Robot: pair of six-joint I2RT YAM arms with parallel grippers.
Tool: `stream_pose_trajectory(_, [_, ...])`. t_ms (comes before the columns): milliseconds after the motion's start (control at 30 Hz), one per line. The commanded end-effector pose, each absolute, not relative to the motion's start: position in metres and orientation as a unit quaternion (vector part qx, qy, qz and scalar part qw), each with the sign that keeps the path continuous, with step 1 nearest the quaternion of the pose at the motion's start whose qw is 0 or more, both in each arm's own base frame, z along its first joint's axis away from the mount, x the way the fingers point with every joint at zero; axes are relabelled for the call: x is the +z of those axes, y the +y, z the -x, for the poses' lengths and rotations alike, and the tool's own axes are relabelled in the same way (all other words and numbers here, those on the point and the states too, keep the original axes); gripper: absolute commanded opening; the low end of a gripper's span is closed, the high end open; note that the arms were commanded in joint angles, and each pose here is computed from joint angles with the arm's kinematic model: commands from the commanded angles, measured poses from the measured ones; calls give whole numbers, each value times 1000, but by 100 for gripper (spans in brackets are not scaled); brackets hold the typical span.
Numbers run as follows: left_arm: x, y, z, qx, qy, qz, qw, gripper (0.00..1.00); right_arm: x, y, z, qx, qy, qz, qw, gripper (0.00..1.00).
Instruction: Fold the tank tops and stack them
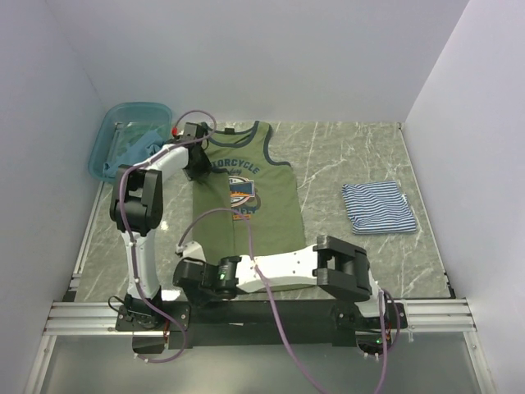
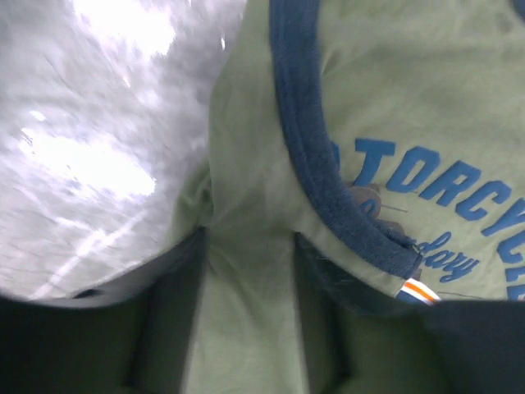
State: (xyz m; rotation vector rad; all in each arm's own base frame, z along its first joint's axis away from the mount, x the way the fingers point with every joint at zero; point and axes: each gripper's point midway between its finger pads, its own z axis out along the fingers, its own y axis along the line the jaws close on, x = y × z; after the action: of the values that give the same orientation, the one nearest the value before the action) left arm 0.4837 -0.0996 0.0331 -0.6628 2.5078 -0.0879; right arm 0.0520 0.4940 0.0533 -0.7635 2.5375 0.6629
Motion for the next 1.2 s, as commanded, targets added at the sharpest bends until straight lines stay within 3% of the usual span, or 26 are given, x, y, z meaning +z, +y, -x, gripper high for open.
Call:
stream_pose_trajectory(0, [106,-103,-506,-69,914,207,341,57,89,477,-87,256,906,241,234,49])
stream_pose_trajectory(133, [160,-126,-516,-137,893,185,386,66,152,416,-145,293,896,158,294,56])
stream_pose_trajectory(233, [196,-149,-514,-170,878,173,413,71,167,351,-202,267,896,85,343,60])
stream_pose_trajectory(400, [213,-208,-481,-214,871,158,413,69,163,262,-292,211,899,4,384,60])
stream_pose_trajectory(533, [190,-246,-434,-245,878,159,379,65,139,198,-370,161,911,-56,376,60])
stream_pose_trajectory(767, [188,-294,-355,-312,874,102,358,63,124,185,-464,155,917,-50,363,58])
stream_pose_trajectory(1167, [155,-329,-247,-341,889,39,302,61,59,191,-514,120,941,-62,311,52])
